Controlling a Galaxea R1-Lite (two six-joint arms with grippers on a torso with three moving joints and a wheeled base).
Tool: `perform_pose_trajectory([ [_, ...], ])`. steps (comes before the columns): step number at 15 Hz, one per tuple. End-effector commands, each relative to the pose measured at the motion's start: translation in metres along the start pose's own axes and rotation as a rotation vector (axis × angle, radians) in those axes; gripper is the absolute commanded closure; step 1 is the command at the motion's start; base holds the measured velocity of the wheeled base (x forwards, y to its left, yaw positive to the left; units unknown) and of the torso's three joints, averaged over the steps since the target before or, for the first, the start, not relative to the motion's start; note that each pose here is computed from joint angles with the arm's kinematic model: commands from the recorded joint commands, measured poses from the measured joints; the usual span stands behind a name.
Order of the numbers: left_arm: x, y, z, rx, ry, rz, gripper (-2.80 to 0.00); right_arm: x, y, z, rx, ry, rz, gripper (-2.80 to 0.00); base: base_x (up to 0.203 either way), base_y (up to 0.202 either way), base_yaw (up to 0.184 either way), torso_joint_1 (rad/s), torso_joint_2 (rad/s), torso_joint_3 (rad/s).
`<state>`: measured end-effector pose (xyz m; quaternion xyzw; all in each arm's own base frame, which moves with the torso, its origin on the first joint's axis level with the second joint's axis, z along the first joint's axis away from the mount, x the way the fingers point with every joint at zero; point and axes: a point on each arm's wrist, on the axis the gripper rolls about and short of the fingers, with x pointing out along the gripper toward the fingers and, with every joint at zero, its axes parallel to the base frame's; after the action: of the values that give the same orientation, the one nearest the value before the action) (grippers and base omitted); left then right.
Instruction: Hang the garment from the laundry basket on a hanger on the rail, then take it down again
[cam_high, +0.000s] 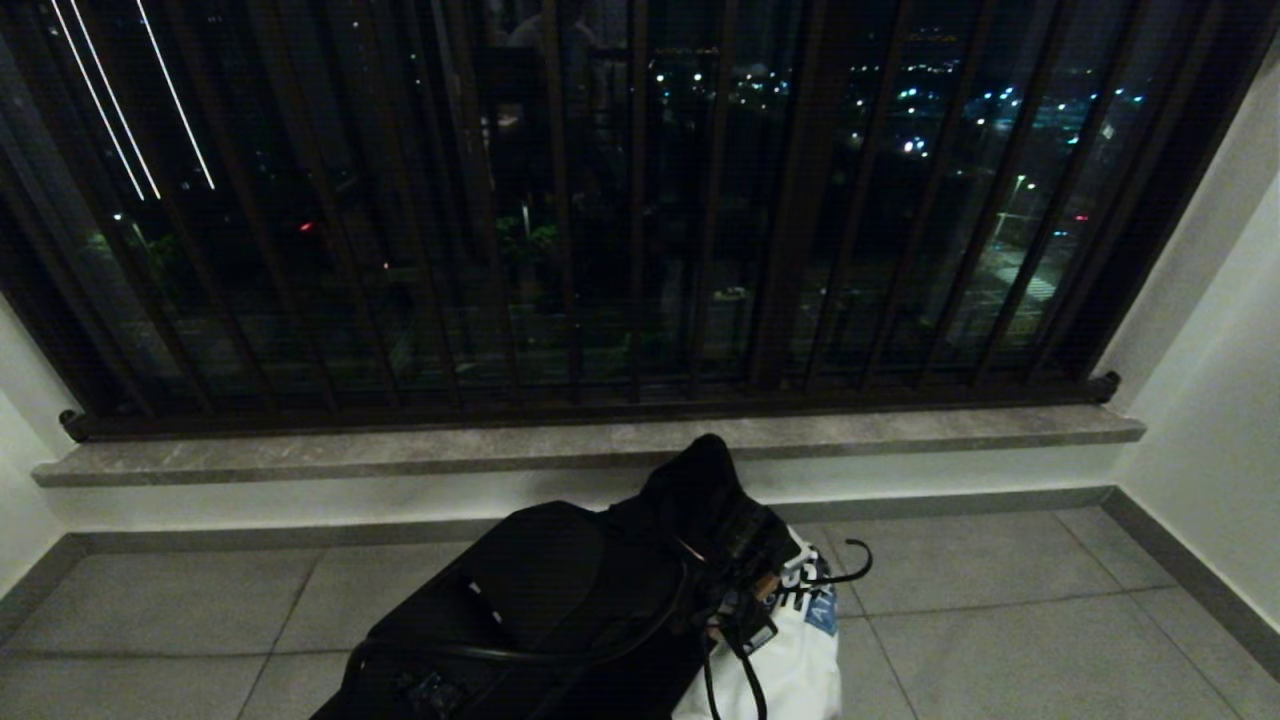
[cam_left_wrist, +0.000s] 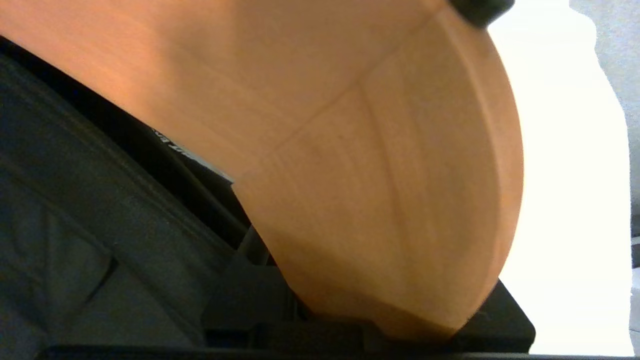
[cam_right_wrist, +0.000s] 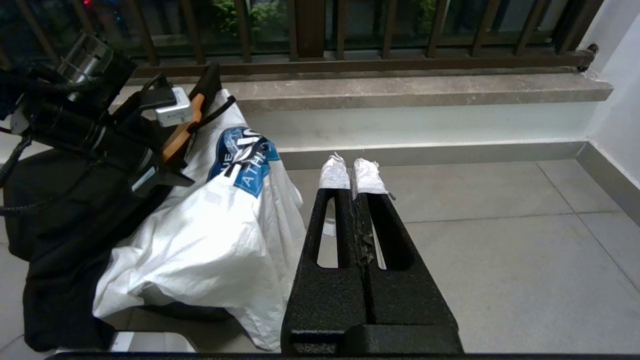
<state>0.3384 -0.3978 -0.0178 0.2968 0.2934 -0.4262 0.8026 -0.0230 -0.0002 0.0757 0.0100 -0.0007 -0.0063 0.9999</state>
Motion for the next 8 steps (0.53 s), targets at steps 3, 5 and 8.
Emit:
perform_pose_trajectory([
  [3, -0.005, -0.010, 0.008, 0.014, -0.017, -0.017, 0.00, 0.000, 0.000, 0.000, 0.000, 0.001, 0.000, 0.00, 0.000, 0.000, 0.000, 0.000, 0.00, 0.000],
  [5, -0.005, -0.017, 0.010, 0.023, -0.022, -0.026, 0.00, 0.000, 0.000, 0.000, 0.000, 0.001, 0.000, 0.00, 0.000, 0.000, 0.000, 0.000, 0.00, 0.000],
  [8, -0.005, -0.020, 0.011, 0.027, -0.023, -0.028, 0.00, 0.000, 0.000, 0.000, 0.000, 0.001, 0.000, 0.00, 0.000, 0.000, 0.000, 0.000, 0.00, 0.000],
])
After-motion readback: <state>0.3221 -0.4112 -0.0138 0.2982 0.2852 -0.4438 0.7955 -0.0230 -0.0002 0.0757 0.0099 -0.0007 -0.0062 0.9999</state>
